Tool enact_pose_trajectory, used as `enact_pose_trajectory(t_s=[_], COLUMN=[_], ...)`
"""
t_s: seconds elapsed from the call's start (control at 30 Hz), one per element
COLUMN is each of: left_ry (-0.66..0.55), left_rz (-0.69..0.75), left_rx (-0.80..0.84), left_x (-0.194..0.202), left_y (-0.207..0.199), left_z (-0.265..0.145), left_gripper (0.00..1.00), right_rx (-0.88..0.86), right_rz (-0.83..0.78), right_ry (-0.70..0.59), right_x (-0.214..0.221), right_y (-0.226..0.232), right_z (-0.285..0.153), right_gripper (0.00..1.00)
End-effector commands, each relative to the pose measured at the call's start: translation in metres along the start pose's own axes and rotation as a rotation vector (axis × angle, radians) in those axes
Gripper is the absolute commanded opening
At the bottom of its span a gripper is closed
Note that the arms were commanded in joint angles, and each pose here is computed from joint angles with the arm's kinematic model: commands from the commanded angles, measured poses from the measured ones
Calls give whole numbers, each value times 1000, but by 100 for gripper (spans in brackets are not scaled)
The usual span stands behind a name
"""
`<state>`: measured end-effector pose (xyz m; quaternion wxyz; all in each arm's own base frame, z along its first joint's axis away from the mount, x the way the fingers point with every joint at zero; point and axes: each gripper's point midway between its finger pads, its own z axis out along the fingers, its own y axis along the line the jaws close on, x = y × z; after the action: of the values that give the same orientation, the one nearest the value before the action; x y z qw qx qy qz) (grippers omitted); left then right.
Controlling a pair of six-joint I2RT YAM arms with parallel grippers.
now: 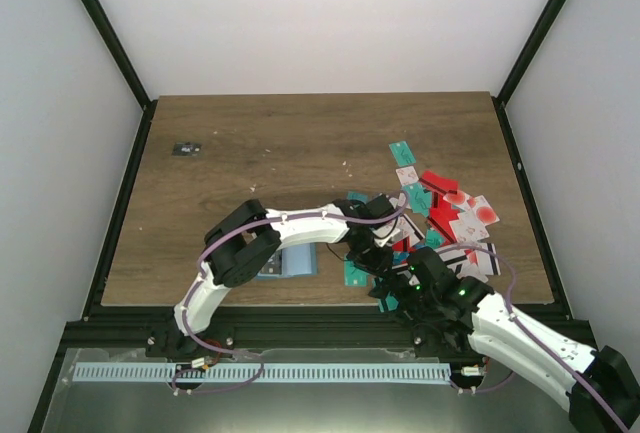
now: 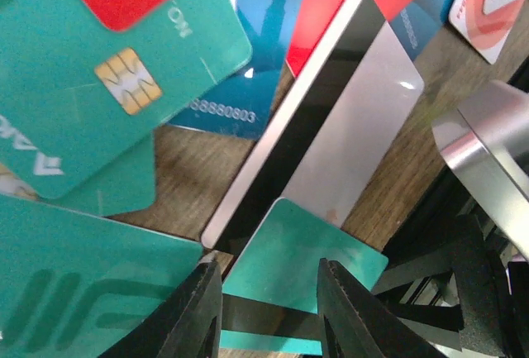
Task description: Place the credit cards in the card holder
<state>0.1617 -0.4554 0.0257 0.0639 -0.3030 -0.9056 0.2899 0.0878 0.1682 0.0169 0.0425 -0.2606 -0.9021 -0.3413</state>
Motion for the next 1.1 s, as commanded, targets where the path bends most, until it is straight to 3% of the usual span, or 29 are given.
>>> enact_pose_trajectory(t_s=[0.0,0.2,0.47,0.87,1.07], left_ry=[66,70,84,82,81], left_rz=[-18,-17,-24,-28,-28], left_rx=[-37,-37,-40,-34,-31], left_x=[20,21,24,23,23], left_y=[13,13,16,15,15], left_z=[17,18,22,24,24], left_gripper=[34,34,34,34,34], right_rx=[-12,-5,-16,-11,-12], right_rz=[-13,-9,-22,-44,-50], right_ry=[-87,-104,-108,-111,-113], right_x=[-18,-21,-21,-18,-17], right_y=[-1,-4,4,10,14], right_z=[3,3,-2,-11,-15], right_gripper=[81,72,49,23,18])
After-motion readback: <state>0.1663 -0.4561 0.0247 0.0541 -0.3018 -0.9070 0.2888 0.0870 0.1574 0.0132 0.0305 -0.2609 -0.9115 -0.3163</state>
